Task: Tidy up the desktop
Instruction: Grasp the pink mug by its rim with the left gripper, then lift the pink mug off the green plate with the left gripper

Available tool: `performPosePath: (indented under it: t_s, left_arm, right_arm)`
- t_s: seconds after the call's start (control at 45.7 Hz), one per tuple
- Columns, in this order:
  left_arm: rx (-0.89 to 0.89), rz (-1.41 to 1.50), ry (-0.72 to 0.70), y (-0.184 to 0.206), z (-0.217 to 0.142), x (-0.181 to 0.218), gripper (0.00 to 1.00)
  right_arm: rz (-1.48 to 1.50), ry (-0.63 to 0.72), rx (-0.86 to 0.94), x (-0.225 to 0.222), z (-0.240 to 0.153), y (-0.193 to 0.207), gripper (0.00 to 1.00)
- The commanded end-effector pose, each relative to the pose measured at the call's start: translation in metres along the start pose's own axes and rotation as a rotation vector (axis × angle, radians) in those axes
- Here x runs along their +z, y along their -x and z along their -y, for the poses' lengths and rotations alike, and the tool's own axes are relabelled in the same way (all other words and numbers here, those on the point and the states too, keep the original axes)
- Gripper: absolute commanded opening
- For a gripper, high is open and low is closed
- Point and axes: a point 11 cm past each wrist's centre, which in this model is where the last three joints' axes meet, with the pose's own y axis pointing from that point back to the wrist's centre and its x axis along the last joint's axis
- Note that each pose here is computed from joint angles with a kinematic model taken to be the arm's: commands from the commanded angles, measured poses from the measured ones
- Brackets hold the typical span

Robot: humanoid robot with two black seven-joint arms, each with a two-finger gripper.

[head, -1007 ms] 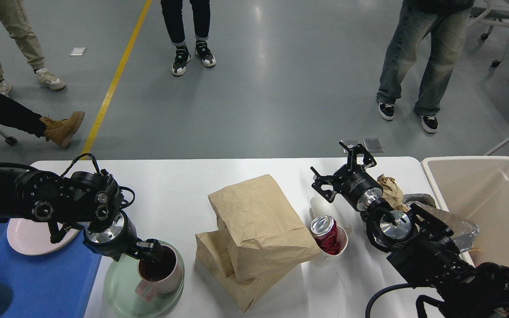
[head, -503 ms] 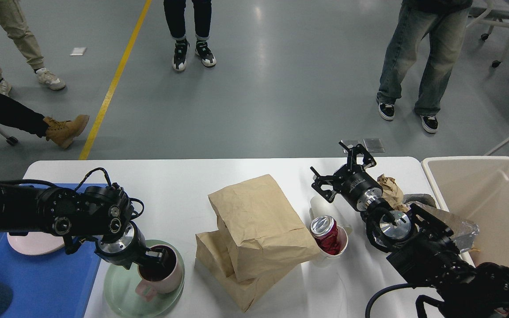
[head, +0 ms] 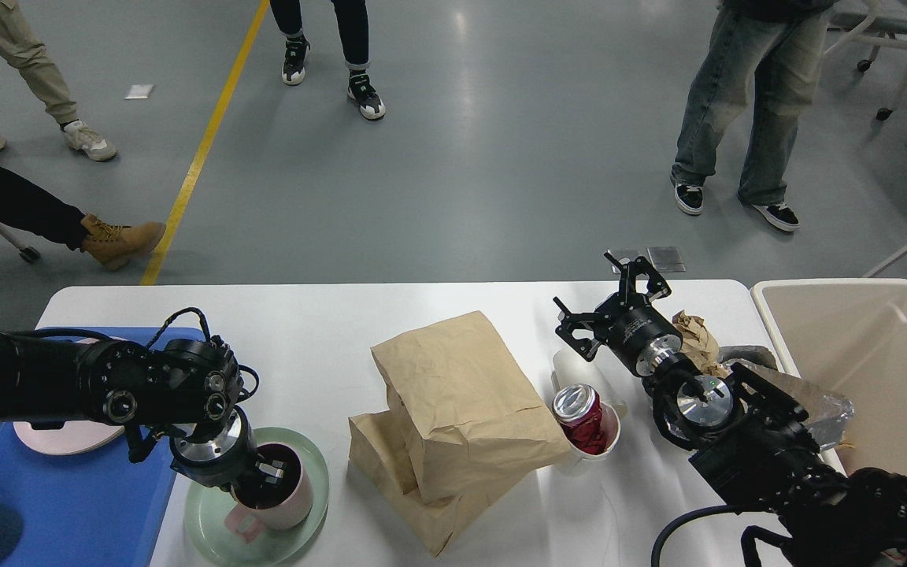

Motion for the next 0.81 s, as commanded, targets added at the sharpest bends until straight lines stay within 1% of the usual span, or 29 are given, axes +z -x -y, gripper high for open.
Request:
performPosePath:
  t_s: [0.0, 0.153, 0.285, 0.525, 0.613, 0.7, 0.788]
  left_arm:
    - [0.001, -0.004, -0.002, 0.0, 0.0, 0.0, 0.0]
    - [0.0, -0.005, -0.002, -0.001, -0.001, -0.001, 0.0]
    - [-0.055, -0.011, 0.024, -0.002, -0.015, -0.002, 0.0]
    - [-0.101, -0.057, 0.073, -0.022, -0.082, -0.025, 0.0]
    - [-0.119, -0.065, 0.087, -0.026, -0.106, -0.032, 0.0]
    - [-0.142, -0.08, 0.116, -0.027, -0.137, -0.042, 0.0]
    - [-0.072, -0.108, 0.129, -0.037, -0.176, -0.047, 0.0]
  right_arm:
    - [0.002, 0.0, -0.001, 0.0, 0.0, 0.0, 1.0]
    - [0.0, 0.0, 0.0, 0.0, 0.0, 0.0, 1.0]
    - [0.0, 0.0, 0.0, 0.0, 0.0, 0.0, 1.0]
    - [0.001, 0.001, -0.001, 0.001, 0.0, 0.0, 1.0]
    - [0.001, 0.001, -0.001, 0.001, 0.0, 0.0, 1.0]
    - [0.001, 0.0, 0.001, 0.0, 0.0, -0.001, 1.0]
    - [0.001, 0.001, -0.001, 0.001, 0.0, 0.0, 1.0]
